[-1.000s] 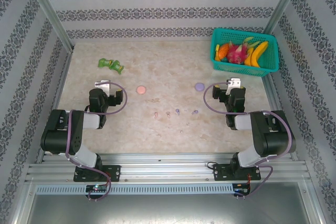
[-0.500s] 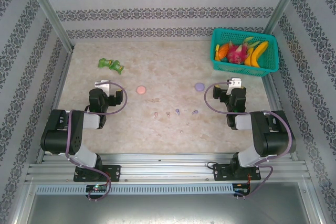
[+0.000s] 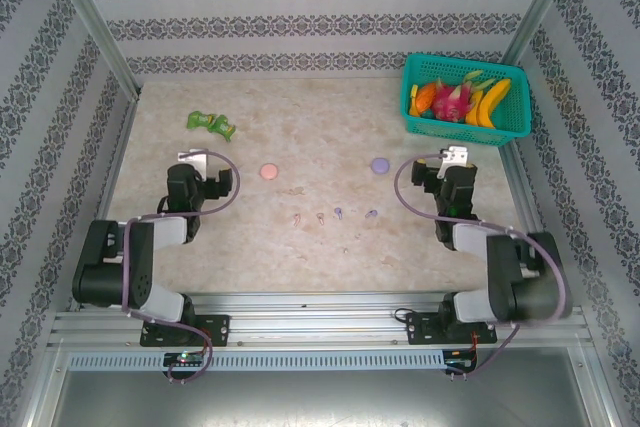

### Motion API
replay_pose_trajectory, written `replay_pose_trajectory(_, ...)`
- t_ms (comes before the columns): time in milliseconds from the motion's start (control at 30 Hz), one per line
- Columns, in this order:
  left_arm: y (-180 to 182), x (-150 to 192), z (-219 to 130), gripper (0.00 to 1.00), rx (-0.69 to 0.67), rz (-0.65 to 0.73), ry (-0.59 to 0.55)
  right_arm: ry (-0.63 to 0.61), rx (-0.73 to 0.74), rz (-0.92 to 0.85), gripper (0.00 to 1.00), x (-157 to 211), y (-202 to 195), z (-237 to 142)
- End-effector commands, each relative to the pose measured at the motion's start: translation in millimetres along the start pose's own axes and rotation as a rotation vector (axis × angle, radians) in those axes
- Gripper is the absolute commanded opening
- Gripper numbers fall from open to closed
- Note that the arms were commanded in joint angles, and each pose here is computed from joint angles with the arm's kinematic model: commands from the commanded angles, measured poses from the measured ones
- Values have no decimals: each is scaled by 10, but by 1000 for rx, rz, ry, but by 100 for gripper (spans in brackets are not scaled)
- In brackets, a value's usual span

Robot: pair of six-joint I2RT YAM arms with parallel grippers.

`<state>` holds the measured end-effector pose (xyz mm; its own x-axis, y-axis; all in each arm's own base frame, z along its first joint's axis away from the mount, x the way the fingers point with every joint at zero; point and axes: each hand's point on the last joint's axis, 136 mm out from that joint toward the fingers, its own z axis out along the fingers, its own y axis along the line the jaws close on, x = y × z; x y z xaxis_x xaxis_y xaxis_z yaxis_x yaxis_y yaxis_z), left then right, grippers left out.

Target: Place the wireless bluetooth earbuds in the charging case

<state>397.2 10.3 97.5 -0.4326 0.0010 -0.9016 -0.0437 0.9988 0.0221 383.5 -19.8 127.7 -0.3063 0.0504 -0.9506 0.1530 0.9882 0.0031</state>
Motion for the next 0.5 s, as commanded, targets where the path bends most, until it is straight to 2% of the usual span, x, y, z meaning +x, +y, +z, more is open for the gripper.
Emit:
replay_pose_trajectory(0, 113, -270, -103, 100, -72, -56, 12, 5, 73, 75, 98, -311, -99, -115)
replay_pose_trajectory(167, 203, -404, -205, 100, -144, -258, 154, 126, 126, 401, 98, -622, -184, -292)
replay_pose_trajectory(333, 77, -291, -283, 100, -129, -473, 312, 197, -190, 392, 98, -967, 382, -411)
replay_pose_trajectory(467, -120, -177, -240, 100, -63, -575, 386, 349, -292, 325, 90, -943, 819, -551)
